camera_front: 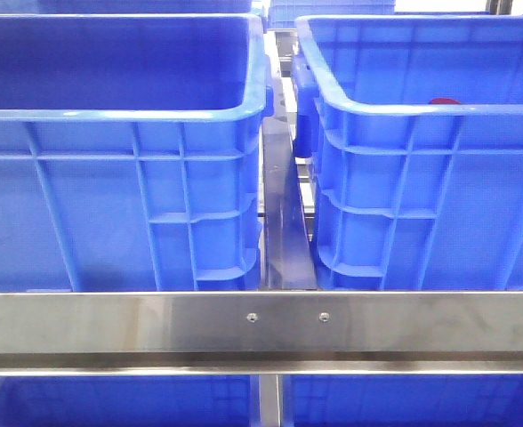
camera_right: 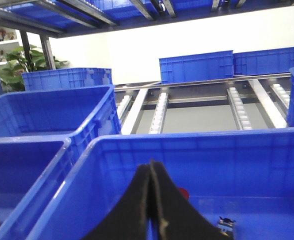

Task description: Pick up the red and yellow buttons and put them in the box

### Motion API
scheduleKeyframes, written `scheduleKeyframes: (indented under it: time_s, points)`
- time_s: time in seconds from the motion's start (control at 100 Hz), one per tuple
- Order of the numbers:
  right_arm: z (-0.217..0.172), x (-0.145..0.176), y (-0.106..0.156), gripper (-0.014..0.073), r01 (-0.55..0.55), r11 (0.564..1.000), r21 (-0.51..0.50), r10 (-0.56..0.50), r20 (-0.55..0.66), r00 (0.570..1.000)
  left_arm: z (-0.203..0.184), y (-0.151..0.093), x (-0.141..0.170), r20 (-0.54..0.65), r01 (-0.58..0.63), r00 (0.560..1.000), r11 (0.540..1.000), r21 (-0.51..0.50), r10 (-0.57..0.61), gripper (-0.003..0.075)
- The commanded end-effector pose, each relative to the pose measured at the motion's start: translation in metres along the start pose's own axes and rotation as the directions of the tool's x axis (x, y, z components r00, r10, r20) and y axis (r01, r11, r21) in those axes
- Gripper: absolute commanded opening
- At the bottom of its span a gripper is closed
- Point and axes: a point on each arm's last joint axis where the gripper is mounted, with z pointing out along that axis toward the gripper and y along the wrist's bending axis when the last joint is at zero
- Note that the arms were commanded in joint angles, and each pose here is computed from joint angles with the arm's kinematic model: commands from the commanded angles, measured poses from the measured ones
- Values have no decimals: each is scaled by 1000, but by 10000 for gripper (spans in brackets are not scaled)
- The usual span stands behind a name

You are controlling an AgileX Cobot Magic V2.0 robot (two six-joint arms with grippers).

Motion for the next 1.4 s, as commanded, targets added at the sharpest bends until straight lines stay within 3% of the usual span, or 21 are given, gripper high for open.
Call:
scheduleKeyframes:
  time_s: [0.0,0.27,0.49,0.94,1.39]
  points:
    - [-1,-7,0,-68,9,1000,14,-9,11,1000,-3,0,-14,92,22,996,1000,0,-21,-19]
    - [-2,-3,-6,-68,40,996,80,-37,-40,999,-3,0,-14,92,22,996,1000,0,-21,-19]
    - [-16,2,-9,-68,22,994,104,-28,57,998,-3,0,-14,92,22,996,1000,0,-21,-19]
    - [-55,75,-16,-68,26,995,95,-35,95,995,-3,0,-14,92,22,996,1000,0,-21,-19]
    - [-68,113,-20,-68,27,996,88,-41,155,987,-2,0,-14,90,22,996,1000,0,-22,-19]
